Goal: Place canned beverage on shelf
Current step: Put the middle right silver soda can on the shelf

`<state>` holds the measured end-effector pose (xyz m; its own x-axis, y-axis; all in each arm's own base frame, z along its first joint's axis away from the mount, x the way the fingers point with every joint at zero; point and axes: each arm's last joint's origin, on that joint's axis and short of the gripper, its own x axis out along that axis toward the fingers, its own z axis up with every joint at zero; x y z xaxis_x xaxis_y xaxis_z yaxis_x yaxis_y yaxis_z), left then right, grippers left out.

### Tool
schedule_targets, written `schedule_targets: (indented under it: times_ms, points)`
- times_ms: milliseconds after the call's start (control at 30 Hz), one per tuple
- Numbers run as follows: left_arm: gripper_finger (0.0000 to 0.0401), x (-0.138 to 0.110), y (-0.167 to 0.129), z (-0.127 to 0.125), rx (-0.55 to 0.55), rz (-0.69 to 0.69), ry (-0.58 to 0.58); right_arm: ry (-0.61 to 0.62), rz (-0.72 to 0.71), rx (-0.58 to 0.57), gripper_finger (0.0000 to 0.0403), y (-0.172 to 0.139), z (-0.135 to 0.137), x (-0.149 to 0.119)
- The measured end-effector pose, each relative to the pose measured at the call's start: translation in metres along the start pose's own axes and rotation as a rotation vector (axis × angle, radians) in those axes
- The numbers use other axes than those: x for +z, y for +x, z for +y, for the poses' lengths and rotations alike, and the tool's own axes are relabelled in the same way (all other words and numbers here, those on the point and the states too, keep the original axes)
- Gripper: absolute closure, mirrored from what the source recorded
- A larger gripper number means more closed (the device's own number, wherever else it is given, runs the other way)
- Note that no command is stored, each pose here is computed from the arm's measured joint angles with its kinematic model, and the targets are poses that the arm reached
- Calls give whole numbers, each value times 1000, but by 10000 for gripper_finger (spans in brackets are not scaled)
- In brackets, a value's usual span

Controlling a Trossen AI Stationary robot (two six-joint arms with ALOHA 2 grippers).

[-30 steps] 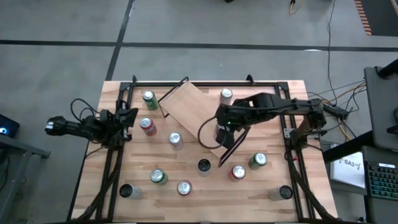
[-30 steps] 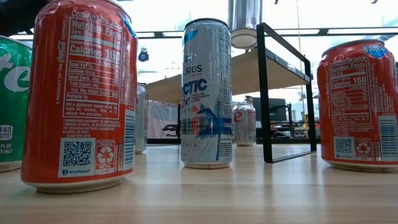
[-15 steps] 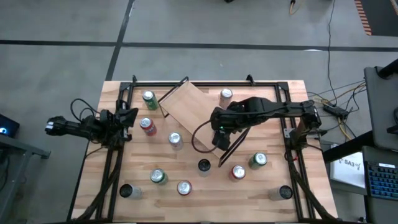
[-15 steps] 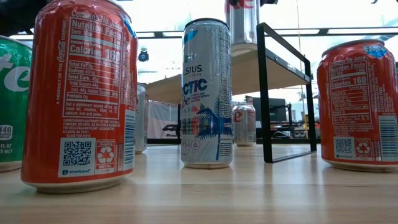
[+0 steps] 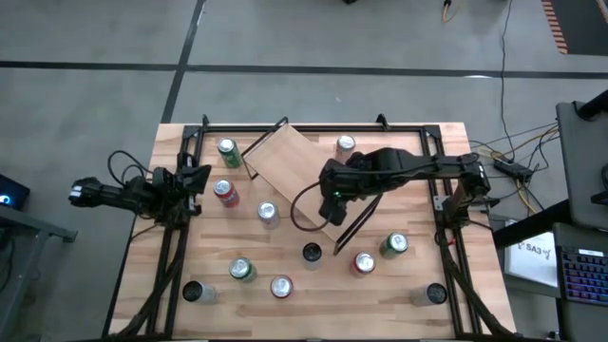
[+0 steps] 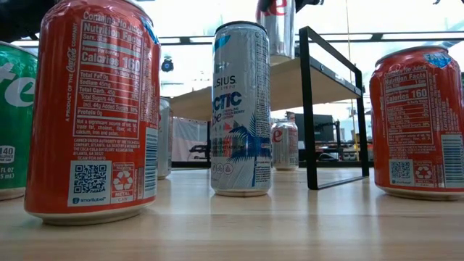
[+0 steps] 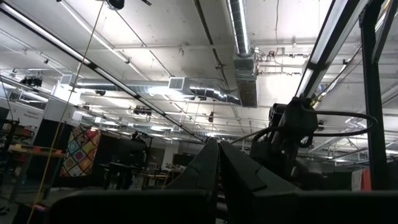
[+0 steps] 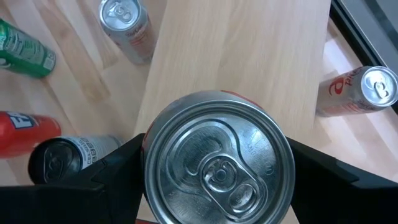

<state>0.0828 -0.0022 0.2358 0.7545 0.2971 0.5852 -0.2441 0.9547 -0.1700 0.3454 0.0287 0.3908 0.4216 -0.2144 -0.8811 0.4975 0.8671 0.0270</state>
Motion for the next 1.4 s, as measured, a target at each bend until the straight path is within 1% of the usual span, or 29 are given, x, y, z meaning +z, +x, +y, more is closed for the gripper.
schedule_targets:
  times_ms: [600,967,1400]
  points:
    - [401,0,0,0,0,0,-4,-17,43,-22,105,18,2,-6]
    - [401,0,0,0,0,0,-4,-14,55,-29,98,22,2,-8]
    - [401,0,0,0,0,-1,-4,-16,46,-34,65,21,2,-8]
